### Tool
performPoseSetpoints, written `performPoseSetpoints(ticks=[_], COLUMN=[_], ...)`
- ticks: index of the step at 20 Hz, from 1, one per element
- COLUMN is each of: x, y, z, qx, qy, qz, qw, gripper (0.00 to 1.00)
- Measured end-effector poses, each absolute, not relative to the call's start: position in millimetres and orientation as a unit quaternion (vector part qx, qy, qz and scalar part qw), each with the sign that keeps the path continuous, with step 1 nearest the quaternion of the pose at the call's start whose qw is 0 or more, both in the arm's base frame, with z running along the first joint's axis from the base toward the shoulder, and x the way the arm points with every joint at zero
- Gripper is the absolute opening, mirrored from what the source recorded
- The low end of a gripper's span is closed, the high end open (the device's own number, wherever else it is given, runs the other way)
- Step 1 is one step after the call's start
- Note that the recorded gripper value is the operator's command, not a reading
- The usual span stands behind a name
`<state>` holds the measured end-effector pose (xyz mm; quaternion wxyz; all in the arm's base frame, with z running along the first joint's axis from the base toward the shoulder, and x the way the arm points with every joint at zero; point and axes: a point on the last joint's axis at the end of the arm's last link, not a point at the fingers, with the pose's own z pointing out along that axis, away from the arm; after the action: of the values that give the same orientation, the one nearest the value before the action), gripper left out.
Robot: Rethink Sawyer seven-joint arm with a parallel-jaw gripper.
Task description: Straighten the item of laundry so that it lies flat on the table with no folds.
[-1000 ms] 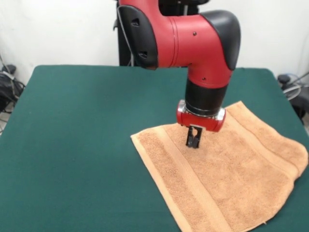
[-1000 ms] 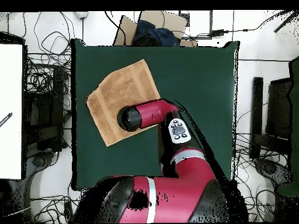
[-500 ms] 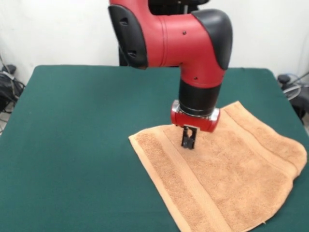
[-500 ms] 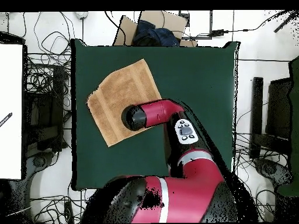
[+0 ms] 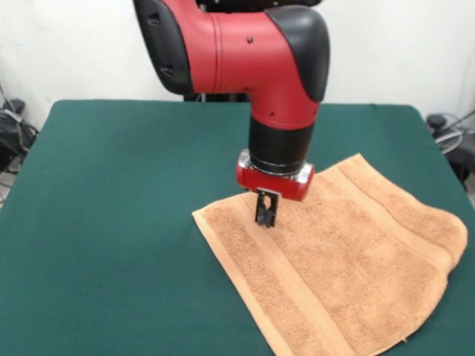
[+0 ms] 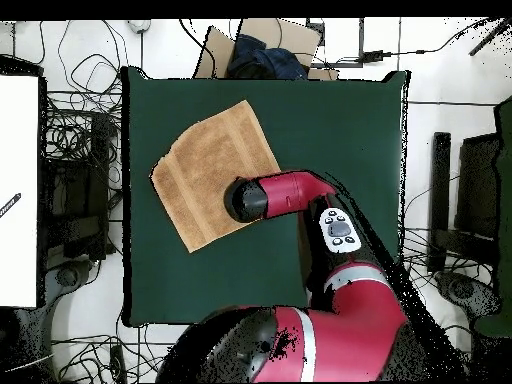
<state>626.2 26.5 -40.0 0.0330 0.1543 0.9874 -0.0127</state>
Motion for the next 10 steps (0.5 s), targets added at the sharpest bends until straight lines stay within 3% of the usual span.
performPoseSetpoints(ticks=[10], x=[615.7], y=[29.4], z=[-24.4], qx=[0.128], qy=[0.991], qz=[-0.025], qw=[0.038], gripper=[0.00])
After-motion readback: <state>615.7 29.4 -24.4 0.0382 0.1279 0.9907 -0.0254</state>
